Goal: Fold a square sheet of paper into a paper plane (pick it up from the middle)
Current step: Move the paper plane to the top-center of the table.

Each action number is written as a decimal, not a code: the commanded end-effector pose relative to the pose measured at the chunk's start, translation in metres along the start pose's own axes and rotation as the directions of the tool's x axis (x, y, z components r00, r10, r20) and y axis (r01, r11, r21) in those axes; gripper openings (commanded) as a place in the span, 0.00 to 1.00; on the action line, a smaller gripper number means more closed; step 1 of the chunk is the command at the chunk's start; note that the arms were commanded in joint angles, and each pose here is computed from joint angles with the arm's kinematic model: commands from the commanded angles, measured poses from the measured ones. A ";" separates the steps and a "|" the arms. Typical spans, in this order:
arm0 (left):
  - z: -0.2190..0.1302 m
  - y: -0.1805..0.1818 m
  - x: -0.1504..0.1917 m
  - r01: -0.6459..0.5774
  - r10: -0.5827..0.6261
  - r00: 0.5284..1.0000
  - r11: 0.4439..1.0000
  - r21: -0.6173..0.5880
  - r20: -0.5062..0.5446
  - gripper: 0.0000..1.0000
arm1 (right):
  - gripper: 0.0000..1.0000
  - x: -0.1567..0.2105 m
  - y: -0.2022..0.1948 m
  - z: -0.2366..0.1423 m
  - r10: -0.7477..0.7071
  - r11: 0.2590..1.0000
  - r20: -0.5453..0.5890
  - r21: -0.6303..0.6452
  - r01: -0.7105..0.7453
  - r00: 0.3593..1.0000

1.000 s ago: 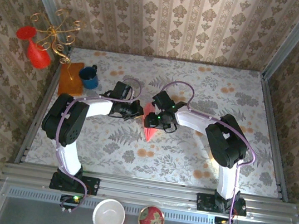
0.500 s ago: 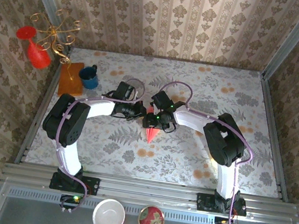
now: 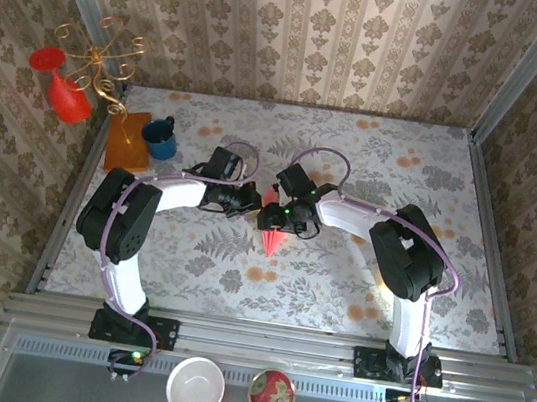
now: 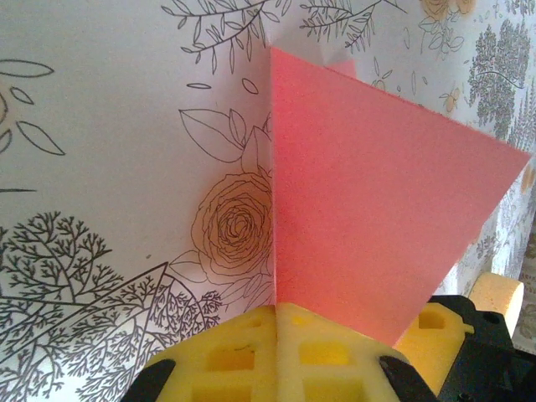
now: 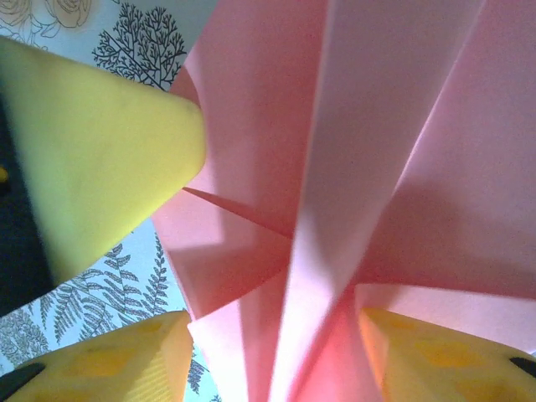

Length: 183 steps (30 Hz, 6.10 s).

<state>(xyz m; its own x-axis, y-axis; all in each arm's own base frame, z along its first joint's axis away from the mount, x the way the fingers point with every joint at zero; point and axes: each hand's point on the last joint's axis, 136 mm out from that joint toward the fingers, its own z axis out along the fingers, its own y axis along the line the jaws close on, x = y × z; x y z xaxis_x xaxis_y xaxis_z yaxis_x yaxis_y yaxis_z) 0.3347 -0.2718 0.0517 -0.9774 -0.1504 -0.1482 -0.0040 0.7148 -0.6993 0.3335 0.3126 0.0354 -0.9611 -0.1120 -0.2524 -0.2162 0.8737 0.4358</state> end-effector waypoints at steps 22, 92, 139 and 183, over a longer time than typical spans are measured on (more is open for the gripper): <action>-0.005 -0.006 -0.005 -0.016 0.016 1.000 1.000 -0.002 0.010 0.01 | 0.37 -0.003 -0.019 -0.014 0.057 0.993 0.040 0.105 -0.061 0.998; -0.089 0.071 -0.024 0.064 0.002 0.973 0.959 -0.275 0.231 1.00 | 0.22 -0.043 -0.112 -0.034 0.060 0.886 -0.069 0.463 -0.021 0.996; -0.082 0.068 -0.025 0.065 -0.009 0.978 0.963 -0.262 0.208 1.00 | 0.29 -0.129 -0.152 -0.026 0.030 0.870 0.055 0.490 -0.053 0.998; -0.108 0.066 -0.032 0.061 0.027 0.961 0.950 -0.305 0.276 1.00 | 0.60 -0.133 -0.171 -0.009 0.089 0.852 0.086 0.510 -0.120 0.992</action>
<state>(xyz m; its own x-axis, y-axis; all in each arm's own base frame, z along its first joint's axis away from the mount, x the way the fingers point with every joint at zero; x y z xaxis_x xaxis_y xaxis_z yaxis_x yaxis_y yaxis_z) 0.3390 -0.1543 0.0705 -0.8971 -0.3127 -0.3122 -0.1365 0.8680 -0.4774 0.4995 0.1803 0.0213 -0.9459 -0.0072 -0.3243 0.0020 0.9996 -0.0281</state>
